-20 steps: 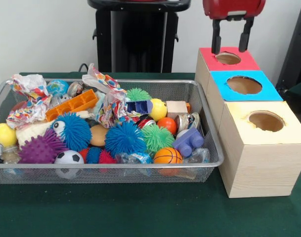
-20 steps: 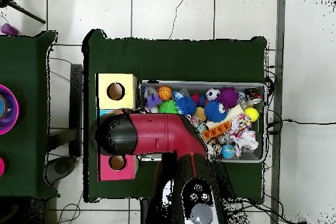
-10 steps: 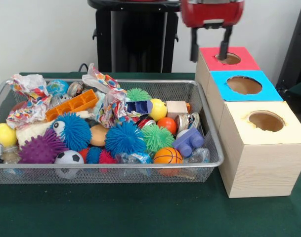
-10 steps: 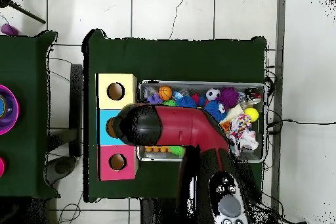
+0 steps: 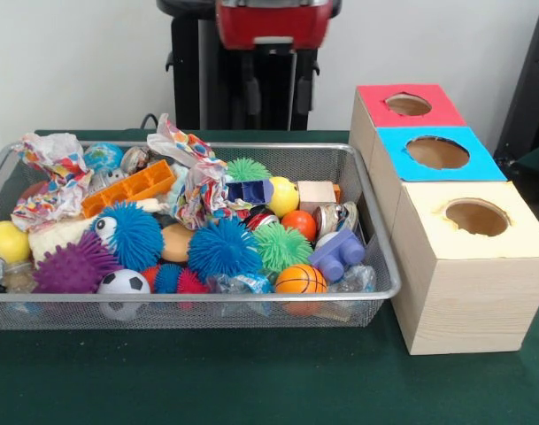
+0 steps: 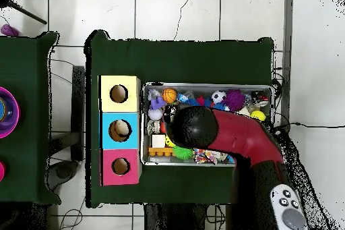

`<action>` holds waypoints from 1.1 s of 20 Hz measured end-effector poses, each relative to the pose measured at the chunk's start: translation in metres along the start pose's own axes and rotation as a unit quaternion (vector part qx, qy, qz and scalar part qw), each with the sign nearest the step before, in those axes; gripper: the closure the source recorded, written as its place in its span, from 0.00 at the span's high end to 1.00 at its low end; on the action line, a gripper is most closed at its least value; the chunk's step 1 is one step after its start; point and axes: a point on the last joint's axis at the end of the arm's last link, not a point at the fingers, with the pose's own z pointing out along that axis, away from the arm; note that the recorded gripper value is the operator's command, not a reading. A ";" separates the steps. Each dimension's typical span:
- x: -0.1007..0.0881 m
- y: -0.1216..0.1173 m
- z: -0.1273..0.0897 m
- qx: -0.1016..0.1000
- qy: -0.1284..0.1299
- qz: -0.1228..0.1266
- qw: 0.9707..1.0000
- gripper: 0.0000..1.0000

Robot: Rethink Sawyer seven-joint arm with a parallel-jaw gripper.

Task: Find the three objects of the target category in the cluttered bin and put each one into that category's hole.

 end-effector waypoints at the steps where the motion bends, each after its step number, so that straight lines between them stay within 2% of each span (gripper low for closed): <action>1: 0.001 -0.003 0.000 0.000 0.001 0.001 1.000 1.00; 6: 0.012 -0.031 0.009 -0.007 0.005 0.010 1.000 1.00; 10: 0.025 -0.042 0.019 -0.012 0.001 0.005 1.000 1.00; 13: 0.033 -0.040 0.026 -0.008 -0.007 -0.010 1.000 1.00; 16: 0.047 -0.028 0.037 -0.002 -0.018 -0.038 0.999 1.00; 22: 0.068 -0.012 0.047 -0.001 -0.017 -0.064 0.998 1.00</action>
